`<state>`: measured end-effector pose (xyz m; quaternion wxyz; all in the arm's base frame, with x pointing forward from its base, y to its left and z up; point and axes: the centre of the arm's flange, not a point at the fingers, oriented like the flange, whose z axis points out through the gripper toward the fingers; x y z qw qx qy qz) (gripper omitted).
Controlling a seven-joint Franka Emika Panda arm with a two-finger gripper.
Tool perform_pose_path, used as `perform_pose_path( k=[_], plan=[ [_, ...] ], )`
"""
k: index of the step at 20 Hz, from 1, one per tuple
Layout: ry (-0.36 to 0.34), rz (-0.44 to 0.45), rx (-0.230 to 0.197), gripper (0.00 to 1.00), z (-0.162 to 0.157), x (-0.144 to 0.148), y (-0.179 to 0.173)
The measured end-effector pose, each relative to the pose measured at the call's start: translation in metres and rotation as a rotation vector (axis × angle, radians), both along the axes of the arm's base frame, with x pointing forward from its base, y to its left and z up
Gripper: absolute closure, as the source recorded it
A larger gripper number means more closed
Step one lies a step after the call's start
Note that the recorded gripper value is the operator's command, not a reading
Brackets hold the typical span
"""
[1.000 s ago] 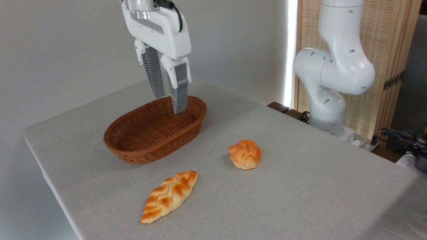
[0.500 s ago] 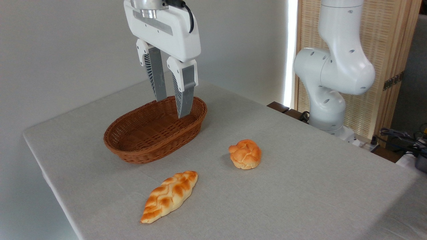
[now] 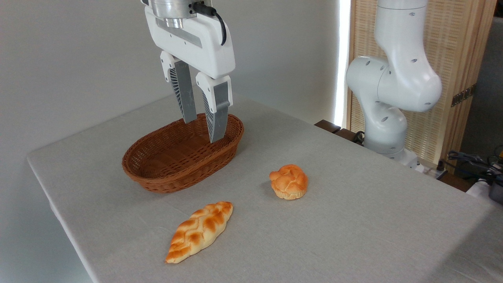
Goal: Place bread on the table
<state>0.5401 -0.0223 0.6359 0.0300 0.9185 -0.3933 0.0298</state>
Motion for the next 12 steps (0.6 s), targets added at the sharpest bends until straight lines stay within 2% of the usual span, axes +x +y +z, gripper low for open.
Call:
perform_pose_path(
  k=[12],
  plan=[
    [0.002, 0.000, 0.008, 0.00, -0.0011, 0.0003, 0.0008]
  ],
)
